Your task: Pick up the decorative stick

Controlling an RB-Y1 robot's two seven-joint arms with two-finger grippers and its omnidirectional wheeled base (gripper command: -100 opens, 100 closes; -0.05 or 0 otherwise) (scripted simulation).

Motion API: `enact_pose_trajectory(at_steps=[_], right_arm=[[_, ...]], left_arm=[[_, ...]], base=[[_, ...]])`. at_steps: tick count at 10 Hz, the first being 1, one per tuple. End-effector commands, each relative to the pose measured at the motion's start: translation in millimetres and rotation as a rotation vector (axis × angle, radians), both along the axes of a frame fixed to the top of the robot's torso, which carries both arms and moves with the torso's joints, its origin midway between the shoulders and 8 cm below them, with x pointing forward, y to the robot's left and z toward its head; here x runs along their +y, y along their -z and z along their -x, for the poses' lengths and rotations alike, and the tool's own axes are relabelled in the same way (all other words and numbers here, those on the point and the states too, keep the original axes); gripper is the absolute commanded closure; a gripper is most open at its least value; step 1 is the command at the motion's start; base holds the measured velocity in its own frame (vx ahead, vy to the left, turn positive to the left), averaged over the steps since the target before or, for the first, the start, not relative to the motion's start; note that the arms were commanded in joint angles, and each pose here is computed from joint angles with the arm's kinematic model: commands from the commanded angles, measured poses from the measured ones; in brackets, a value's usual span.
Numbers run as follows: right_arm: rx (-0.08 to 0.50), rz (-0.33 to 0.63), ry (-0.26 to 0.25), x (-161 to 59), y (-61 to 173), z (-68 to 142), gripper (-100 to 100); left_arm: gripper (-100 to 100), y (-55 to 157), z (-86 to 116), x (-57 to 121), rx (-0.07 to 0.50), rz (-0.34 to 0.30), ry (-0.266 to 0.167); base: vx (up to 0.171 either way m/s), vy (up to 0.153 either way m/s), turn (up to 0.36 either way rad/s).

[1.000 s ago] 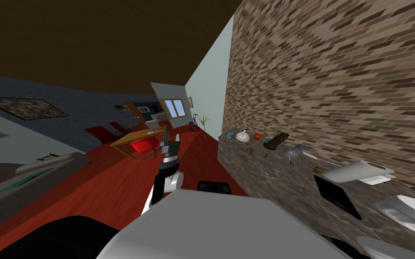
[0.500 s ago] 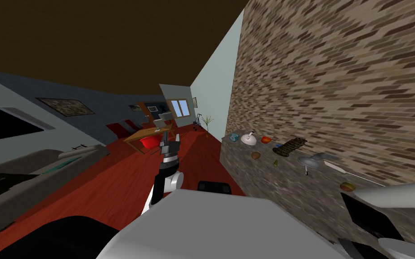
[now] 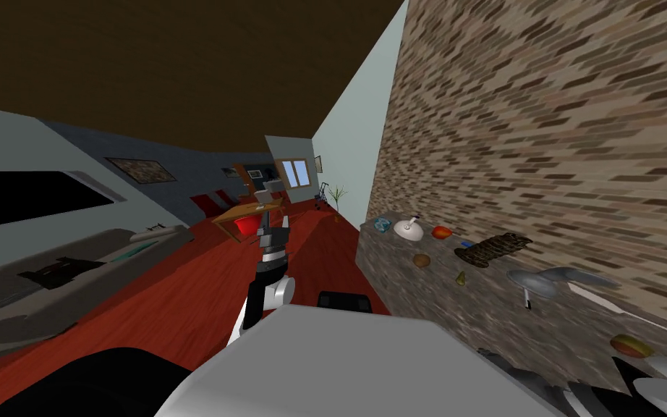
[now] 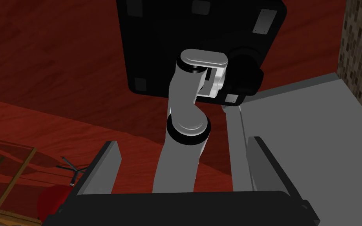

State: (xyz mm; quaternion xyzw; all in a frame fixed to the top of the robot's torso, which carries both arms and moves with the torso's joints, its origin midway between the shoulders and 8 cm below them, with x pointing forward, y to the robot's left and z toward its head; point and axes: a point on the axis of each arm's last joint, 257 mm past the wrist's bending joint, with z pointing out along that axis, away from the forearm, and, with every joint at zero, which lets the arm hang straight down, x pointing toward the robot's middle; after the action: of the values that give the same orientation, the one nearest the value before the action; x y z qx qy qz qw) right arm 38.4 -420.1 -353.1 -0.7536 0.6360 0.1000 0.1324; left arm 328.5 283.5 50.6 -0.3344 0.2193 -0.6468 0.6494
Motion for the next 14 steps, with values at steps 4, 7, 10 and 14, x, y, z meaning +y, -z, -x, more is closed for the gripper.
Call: enact_pose_trajectory(at_steps=[4, 7, 10, 14], right_arm=[[-0.032, 0.141, -0.080, -52.5, -6.4, -9.1, -100], [-0.076, 0.295, -0.156, -109.1, -16.3, -26.0, -100], [-0.102, 0.361, -0.184, -132.2, -19.4, -35.6, -100], [-0.116, 0.392, -0.193, -142.0, -21.3, -42.3, 0]], left_arm=[[0, 0.0, 0.0, 0.0, 0.000, 0.000, 0.000], [0, 0.0, 0.0, 0.0, 0.000, 0.000, 0.000], [0, 0.0, 0.0, 0.0, 0.000, 0.000, 0.000], [0, 0.0, 0.0, 0.0, 0.000, 0.000, 0.000]], base=[[0.077, -0.055, 0.133], [0.097, -0.082, 0.226], [0.089, -0.144, 0.099], [0.041, -0.104, 0.075]])
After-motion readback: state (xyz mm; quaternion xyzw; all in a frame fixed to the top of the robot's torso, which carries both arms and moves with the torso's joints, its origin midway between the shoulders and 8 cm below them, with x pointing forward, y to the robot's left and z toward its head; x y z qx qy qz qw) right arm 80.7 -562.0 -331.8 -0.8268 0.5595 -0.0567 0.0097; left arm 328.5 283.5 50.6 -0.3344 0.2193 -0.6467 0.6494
